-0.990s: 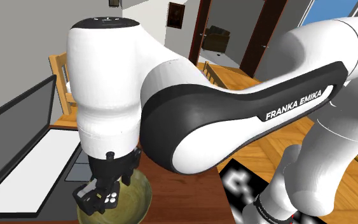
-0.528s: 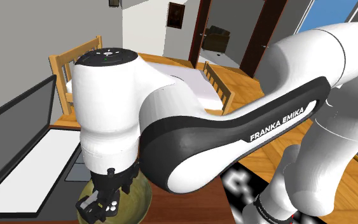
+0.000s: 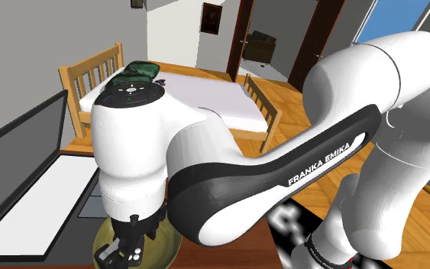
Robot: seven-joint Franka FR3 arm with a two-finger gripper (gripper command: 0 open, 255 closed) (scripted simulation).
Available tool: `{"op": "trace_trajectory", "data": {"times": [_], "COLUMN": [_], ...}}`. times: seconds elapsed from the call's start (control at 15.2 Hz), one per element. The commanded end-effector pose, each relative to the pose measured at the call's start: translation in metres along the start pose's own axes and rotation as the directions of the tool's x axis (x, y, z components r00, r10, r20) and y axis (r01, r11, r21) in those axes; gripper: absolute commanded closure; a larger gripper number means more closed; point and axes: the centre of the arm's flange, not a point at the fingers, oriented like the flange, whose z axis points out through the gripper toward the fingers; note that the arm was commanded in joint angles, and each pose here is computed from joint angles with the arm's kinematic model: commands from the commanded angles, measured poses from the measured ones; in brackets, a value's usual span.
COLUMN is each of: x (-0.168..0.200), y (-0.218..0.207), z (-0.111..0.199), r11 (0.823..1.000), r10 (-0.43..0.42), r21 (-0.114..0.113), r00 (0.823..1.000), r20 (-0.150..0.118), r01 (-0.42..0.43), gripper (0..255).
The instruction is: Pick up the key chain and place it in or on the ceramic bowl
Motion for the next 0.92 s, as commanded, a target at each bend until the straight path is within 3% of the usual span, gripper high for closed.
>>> {"op": "trace_trajectory", "data": {"times": [0.0,0.2,0.26,0.59,0.86], "x": [0.0,0.0,0.0,0.0,0.0], "y": [0.0,0.0,0.0,0.0,0.0], "z": [0.0,0.0,0.0,0.0,-0.05], "r11": [1.0,1.0,1.0,1.0,1.0], "r10": [0.0,0.0,0.0,0.0,0.0], "r21": [0.0,0.0,0.0,0.0,0.0], "r00": [1.0,1.0,1.0,1.0,1.0], "r20": [0.0,0.0,0.0,0.0,0.0], "r01": [0.0,0.0,0.0,0.0,0.0], "gripper": [255,255,0,0,0]}}
